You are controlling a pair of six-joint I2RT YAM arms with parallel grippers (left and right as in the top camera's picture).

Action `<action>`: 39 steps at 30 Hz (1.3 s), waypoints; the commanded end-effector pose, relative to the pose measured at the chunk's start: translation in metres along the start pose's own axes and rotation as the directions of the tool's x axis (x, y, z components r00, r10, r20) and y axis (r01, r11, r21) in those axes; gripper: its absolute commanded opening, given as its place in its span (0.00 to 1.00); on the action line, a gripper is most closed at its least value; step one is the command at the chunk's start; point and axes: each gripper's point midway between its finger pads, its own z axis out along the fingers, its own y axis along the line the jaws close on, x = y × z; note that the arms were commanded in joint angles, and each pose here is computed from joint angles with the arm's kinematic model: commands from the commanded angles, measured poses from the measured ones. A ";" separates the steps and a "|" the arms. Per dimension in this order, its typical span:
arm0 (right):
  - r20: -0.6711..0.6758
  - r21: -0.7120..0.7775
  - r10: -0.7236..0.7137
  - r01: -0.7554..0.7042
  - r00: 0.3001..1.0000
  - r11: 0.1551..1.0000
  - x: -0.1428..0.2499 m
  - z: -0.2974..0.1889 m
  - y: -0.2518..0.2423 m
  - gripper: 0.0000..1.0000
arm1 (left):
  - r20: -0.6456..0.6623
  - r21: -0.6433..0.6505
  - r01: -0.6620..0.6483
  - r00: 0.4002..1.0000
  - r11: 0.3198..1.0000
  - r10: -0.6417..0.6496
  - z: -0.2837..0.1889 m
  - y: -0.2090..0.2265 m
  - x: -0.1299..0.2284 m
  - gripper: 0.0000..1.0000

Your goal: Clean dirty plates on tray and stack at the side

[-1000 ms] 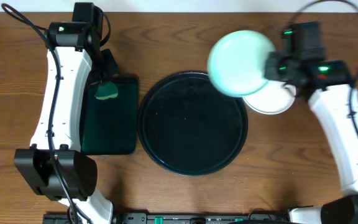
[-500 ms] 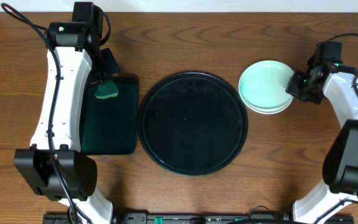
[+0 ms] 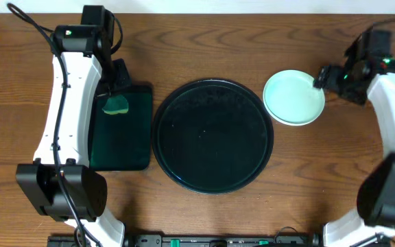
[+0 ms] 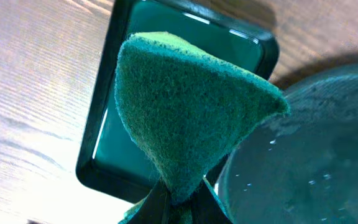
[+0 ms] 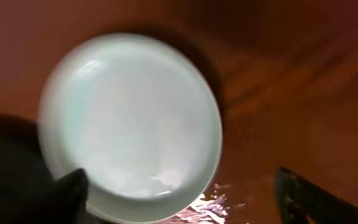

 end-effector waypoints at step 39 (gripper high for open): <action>0.210 -0.095 -0.313 0.338 0.926 0.936 0.030 -0.128 0.097 0.99 | 0.309 0.129 -0.046 0.951 0.991 0.003 -0.075 0.030 0.013 0.74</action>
